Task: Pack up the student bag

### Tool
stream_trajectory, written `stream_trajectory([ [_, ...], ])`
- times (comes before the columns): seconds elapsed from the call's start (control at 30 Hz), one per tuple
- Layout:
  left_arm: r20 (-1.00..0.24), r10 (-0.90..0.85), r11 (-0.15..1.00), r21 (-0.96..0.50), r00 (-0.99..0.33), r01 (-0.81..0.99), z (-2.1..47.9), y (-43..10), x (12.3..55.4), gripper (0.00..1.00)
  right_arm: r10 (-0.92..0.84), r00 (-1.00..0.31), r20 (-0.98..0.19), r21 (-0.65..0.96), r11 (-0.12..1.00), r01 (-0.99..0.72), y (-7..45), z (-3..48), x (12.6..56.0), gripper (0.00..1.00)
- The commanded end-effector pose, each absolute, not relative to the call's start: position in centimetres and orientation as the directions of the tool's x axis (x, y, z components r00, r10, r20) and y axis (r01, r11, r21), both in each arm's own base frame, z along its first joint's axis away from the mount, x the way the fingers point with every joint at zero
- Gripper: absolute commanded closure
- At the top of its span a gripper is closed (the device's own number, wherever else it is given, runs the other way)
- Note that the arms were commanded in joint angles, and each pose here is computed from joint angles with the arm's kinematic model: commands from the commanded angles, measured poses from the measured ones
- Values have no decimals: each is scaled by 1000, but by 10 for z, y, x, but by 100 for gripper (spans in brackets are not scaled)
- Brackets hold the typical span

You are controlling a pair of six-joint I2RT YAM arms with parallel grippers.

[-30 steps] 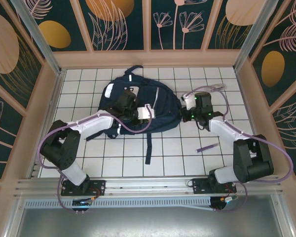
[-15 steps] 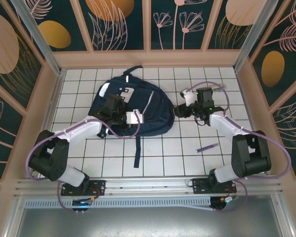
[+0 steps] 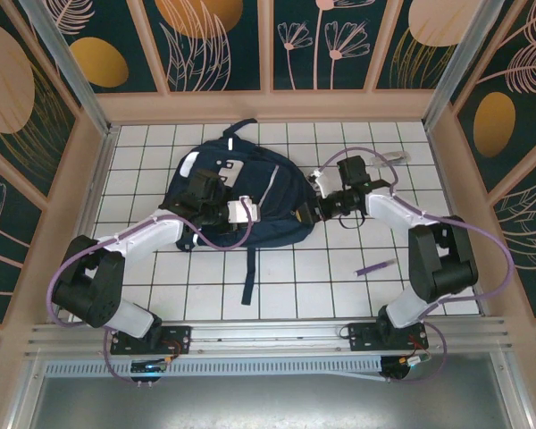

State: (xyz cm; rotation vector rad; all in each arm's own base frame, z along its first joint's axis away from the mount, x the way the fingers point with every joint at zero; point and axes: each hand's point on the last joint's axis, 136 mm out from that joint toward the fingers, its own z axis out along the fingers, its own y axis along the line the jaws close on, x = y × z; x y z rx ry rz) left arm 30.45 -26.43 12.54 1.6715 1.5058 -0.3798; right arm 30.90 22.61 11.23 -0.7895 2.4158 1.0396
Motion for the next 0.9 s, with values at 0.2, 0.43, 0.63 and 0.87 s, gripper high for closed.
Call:
stream_trajectory([
  [0.2, -768, 573, 52, 380, 284, 924, 148, -277, 296, 100, -391, -760, -520, 613, 449, -650, 258, 117, 296, 80],
  [0.43, -764, 582, 53, 378, 279, 924, 145, -274, 296, 100, -341, -722, -603, 407, 647, -645, 221, 120, 329, 100],
  [0.63, -759, 579, -26, 346, 296, 938, 137, -270, 280, 100, -229, -736, -637, 56, 938, -341, 137, 96, 388, 100],
  [0.87, -769, 562, -52, 334, 304, 941, 134, -269, 268, 100, -9, -663, -748, 115, 983, -143, 114, 94, 448, 100],
])
